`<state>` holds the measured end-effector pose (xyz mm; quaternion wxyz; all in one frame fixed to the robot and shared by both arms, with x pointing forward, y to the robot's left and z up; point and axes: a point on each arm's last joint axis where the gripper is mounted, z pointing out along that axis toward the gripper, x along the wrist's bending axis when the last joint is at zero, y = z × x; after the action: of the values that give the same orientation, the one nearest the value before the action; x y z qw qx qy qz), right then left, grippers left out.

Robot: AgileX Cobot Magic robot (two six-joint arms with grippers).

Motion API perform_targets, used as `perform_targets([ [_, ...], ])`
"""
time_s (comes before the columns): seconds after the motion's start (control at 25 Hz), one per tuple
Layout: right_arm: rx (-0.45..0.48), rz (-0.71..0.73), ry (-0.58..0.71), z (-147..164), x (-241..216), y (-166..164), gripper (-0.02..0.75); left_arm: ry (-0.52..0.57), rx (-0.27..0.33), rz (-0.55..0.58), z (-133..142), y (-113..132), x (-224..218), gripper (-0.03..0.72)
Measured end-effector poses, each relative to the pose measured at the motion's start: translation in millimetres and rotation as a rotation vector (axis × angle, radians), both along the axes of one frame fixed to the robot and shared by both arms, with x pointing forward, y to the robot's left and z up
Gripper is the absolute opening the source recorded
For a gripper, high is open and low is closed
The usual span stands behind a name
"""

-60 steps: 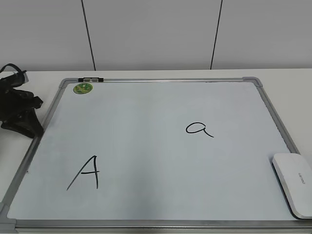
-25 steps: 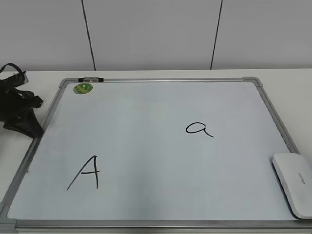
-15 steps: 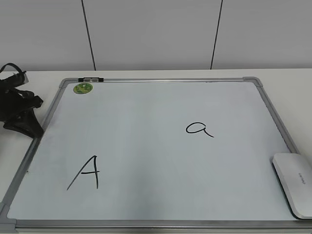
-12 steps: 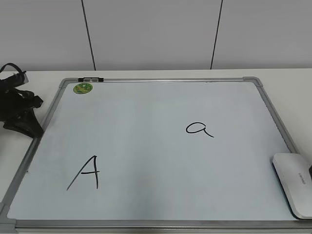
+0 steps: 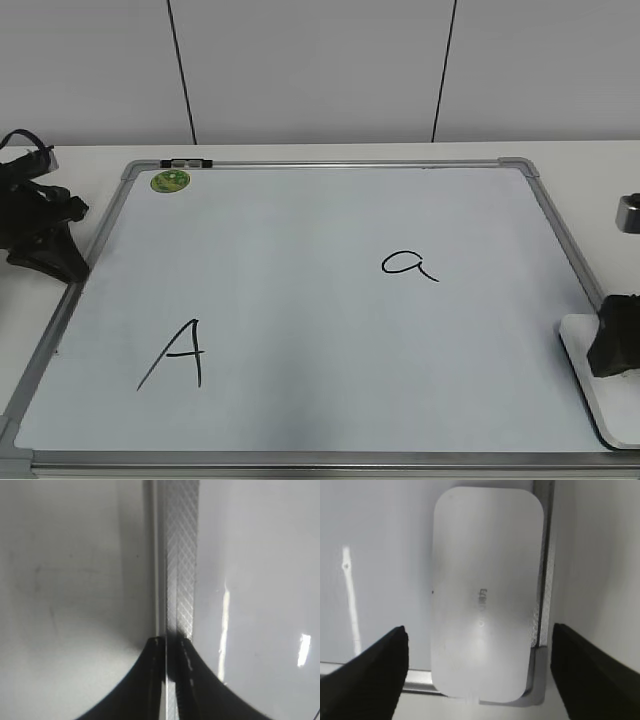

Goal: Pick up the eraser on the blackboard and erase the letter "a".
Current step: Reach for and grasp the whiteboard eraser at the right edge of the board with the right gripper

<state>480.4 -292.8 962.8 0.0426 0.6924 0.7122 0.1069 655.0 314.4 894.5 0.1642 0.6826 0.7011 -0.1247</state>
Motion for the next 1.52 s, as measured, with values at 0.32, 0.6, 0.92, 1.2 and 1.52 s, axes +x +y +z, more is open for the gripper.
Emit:
perform_targets([
  [0.32,-0.008,-0.01,0.022,-26.4,14.4,-1.1,0.666,0.001,-0.001,-0.001,0.0,-0.1,-0.1,0.031],
  [0.6,-0.008,-0.003,0.053,-38.7,23.7,0.8,0.661,0.001,-0.001,-0.001,0.0,-0.1,-0.1,0.031],
  [0.92,-0.022,0.042,0.06,-41.2,24.8,8.6,0.577,0.001,-0.001,-0.001,0.0,-0.1,-0.1,0.031],
  [1.2,-0.023,0.045,0.06,-41.2,24.8,8.9,0.545,0.001,-0.001,-0.001,0.0,-0.1,-0.1,0.031],
  [1.52,-0.02,0.054,0.089,-36.7,26.8,10.0,0.543,0.001,0.001,-0.002,0.0,0.1,-0.2,0.031],
])
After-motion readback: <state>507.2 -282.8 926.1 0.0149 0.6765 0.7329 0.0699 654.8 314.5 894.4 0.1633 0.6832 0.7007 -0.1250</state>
